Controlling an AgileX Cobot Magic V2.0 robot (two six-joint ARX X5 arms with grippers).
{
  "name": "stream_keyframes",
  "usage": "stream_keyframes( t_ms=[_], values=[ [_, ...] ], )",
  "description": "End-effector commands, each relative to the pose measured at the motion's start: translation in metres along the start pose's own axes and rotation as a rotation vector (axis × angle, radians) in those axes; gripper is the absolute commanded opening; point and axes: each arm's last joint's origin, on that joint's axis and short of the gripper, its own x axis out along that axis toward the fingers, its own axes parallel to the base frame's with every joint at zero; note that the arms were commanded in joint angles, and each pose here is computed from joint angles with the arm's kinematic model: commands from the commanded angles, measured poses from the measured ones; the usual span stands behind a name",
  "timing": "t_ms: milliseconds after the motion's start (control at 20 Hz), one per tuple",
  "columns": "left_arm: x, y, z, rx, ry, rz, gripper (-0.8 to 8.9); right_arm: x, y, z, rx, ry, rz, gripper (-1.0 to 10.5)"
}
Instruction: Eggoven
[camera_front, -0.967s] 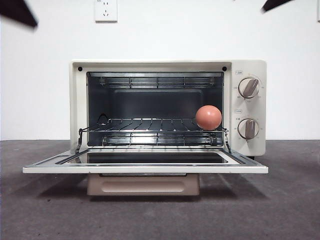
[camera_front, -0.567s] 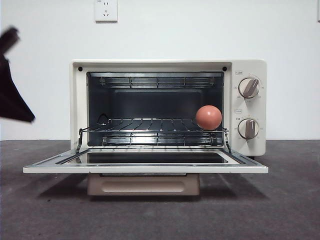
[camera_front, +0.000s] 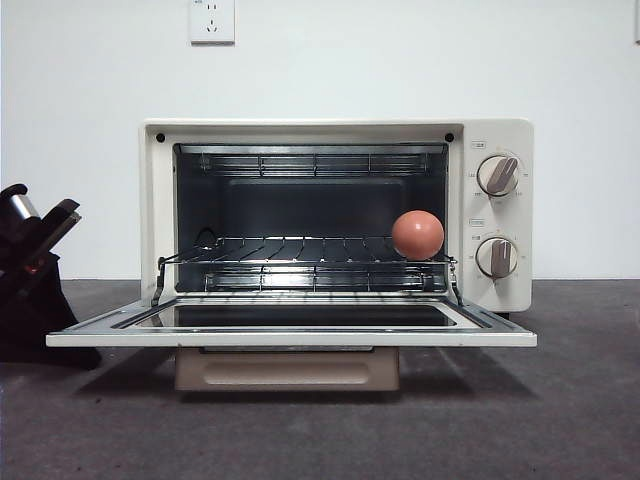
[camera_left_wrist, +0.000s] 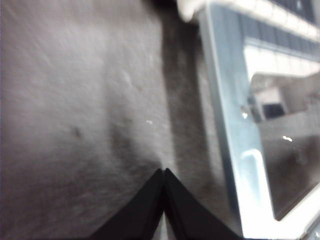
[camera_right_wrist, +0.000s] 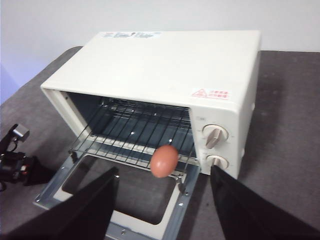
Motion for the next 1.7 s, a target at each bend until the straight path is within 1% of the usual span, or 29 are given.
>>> stream_keyframes(
  t_ms=[50, 150, 250, 350, 550, 700, 800, 1150, 1450, 1550, 1700],
  values=[
    [0.007, 0.004, -0.002, -0.011, 0.025, -0.025, 0.06, -0.002, 0.002, 0.006, -0.012, -0.027, -0.007, 3.0],
    [0.008, 0.002, -0.003, -0.01, 0.035, -0.057, 0.06, -0.002, 0.001, 0.006, -0.011, -0.032, -0.026, 3.0],
    [0.009, -0.001, -0.002, -0.015, 0.043, -0.117, 0.06, -0.002, 0.0, 0.006, -0.011, -0.038, -0.047, 3.0],
    [0.011, -0.005, -0.002, -0.013, 0.052, -0.162, 0.06, -0.002, 0.0, 0.006, -0.011, -0.039, -0.05, 3.0],
    [0.011, -0.008, -0.001, -0.019, 0.059, -0.206, 0.06, -0.002, 0.0, 0.006, -0.011, -0.039, -0.05, 3.0],
    [0.01, -0.011, 0.003, -0.031, 0.048, -0.278, 0.06, -0.002, 0.0, 0.006, -0.012, -0.038, -0.051, 3.0],
    [0.007, -0.015, 0.007, -0.029, 0.027, -0.31, 0.06, -0.002, 0.0, 0.006, -0.012, -0.037, -0.051, 3.0],
    [-0.002, -0.026, 0.022, -0.023, -0.066, -0.356, 0.06, -0.002, 0.0, 0.005, -0.012, -0.031, -0.052, 3.0],
    [-0.011, -0.04, 0.048, 0.018, -0.218, -0.439, 0.06, -0.002, -0.001, 0.002, -0.014, 0.0, -0.06, 3.0],
    [-0.013, -0.045, 0.057, 0.025, -0.233, -0.45, 0.07, -0.002, -0.001, 0.001, -0.015, 0.009, -0.062, 3.0],
    [-0.021, -0.052, 0.06, 0.046, -0.254, -0.461, 0.07, -0.002, -0.001, 0.0, -0.017, 0.025, -0.048, 3.0]
  ],
)
